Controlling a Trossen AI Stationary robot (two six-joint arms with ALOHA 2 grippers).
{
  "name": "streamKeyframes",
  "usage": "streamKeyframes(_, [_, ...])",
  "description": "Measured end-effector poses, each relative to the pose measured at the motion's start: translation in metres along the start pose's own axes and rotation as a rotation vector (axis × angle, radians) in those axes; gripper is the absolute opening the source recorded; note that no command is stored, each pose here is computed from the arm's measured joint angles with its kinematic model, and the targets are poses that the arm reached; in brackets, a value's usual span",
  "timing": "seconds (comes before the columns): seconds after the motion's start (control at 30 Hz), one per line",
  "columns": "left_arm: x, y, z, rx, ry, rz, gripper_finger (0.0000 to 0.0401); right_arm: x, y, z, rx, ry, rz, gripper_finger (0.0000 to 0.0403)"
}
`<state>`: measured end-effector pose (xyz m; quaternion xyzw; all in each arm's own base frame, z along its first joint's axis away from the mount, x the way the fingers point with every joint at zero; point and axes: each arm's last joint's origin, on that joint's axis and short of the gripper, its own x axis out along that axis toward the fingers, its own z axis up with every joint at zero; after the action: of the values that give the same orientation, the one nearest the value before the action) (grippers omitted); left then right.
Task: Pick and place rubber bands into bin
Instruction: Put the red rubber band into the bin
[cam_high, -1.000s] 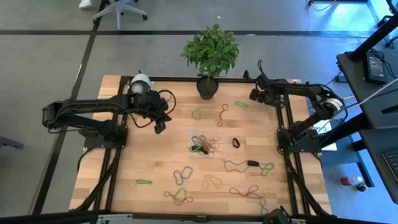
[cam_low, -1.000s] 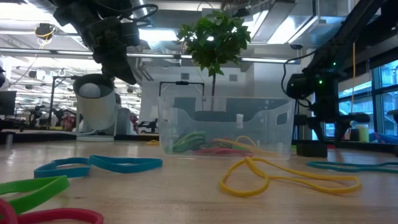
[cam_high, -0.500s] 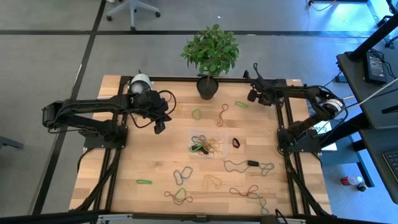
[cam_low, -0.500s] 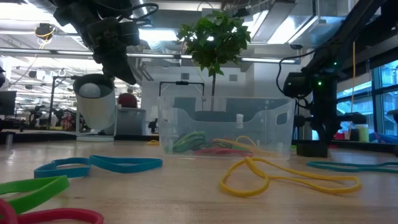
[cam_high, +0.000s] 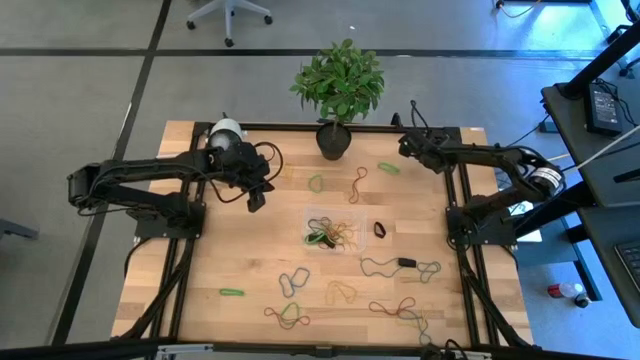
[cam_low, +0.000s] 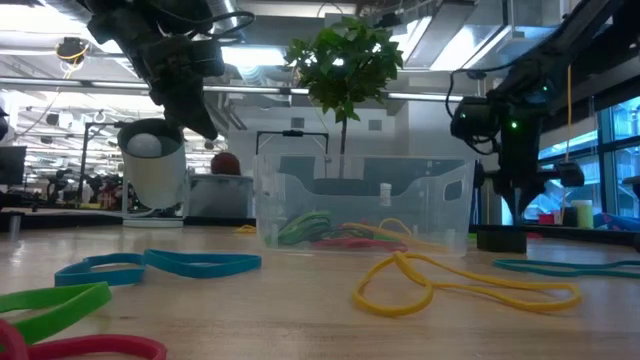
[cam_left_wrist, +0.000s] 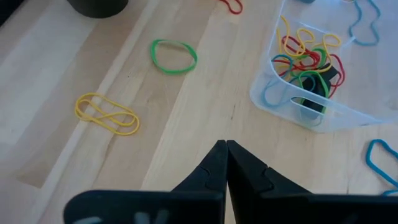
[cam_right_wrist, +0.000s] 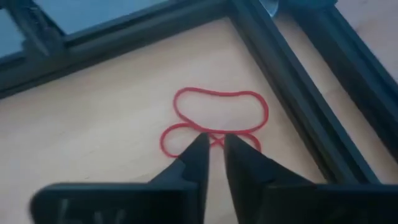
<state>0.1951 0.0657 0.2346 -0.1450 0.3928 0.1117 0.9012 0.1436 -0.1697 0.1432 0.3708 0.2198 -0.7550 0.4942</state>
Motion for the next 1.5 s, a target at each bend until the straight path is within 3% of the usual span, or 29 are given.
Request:
streamKeyframes(0.37, [0.0, 0.001, -0.002, 0.005, 0.012, 0.004, 0.0001, 0.03, -0.031, -0.023, 0.083, 0.004, 0.016, 0.0192])
streamKeyframes(0.5, [0.001, 0.001, -0.002, 0.004, 0.012, 0.004, 0.0002, 0.032, -0.033, -0.022, 0.096, 0.023, 0.033, 0.0208])
streamKeyframes(0.63, [0.001, 0.001, 0.0, -0.004, -0.002, -0.003, 0.0001, 0.035, -0.035, -0.023, -0.022, 0.087, 0.022, 0.0163])
streamKeyframes(0.83, [0.001, 0.0, 0.001, -0.026, -0.01, -0.008, 0.0002, 0.033, -0.036, -0.029, -0.139, 0.135, 0.009, 0.002])
streamKeyframes(1.0, [0.001, -0.002, 0.0, -0.051, -0.009, -0.014, 0.0001, 0.021, -0.033, -0.033, -0.203, 0.168, 0.067, 0.0004])
streamKeyframes(1.17, [0.001, -0.004, 0.0, -0.057, -0.006, -0.022, 0.0001, -0.014, -0.023, -0.035, -0.284, 0.327, 0.292, 0.0002])
streamKeyframes(1.5, [0.002, -0.007, 0.001, -0.026, -0.018, -0.029, 0.0001, -0.104, -0.026, -0.028, -0.366, 0.197, 0.56, 0.0001])
